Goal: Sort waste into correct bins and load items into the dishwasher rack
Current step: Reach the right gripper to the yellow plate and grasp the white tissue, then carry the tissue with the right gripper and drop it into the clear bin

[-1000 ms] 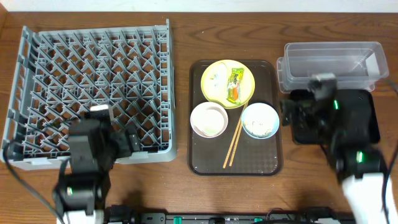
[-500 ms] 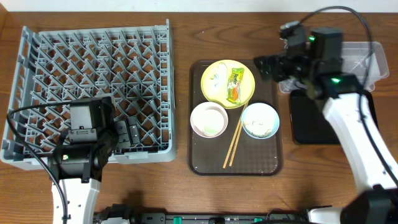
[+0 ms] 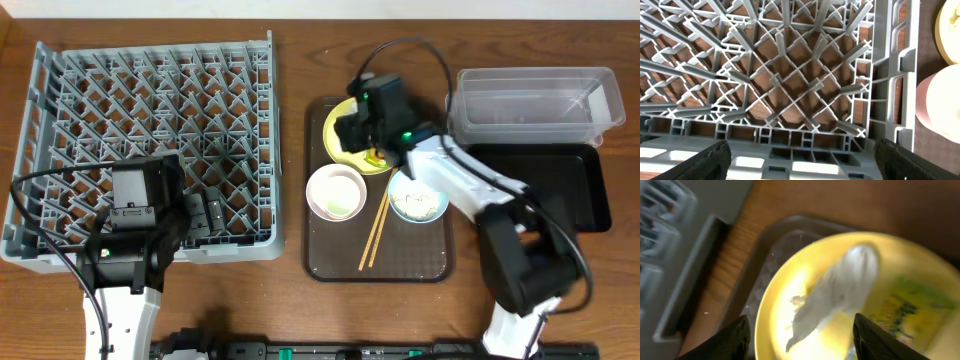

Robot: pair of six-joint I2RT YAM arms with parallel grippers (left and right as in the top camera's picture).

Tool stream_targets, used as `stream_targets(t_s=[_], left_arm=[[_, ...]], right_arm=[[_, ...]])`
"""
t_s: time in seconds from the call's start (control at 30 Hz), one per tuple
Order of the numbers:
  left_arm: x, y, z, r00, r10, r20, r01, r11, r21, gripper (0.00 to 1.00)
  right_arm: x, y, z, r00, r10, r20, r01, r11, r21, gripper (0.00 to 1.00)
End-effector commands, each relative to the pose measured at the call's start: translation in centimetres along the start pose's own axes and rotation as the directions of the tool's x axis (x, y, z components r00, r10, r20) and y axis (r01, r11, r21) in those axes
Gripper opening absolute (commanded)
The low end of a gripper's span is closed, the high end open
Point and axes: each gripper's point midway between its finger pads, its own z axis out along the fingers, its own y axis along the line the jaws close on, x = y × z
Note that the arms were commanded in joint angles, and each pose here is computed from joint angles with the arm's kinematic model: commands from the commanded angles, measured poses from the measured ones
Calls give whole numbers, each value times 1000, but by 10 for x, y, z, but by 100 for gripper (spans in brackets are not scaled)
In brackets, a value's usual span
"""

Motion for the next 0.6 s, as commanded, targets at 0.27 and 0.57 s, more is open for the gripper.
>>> stream_targets(t_s=[0.27, 0.57], left_arm=[[-8, -2, -6, 1000, -4, 25, 4, 1000, 4, 93], [-8, -2, -6, 1000, -4, 24, 4, 1000, 4, 93]], right_arm=[[17, -6, 33, 994, 112, -12, -111, 992, 63, 30], [-7, -3, 7, 996, 87, 33, -89, 995, 48, 1]])
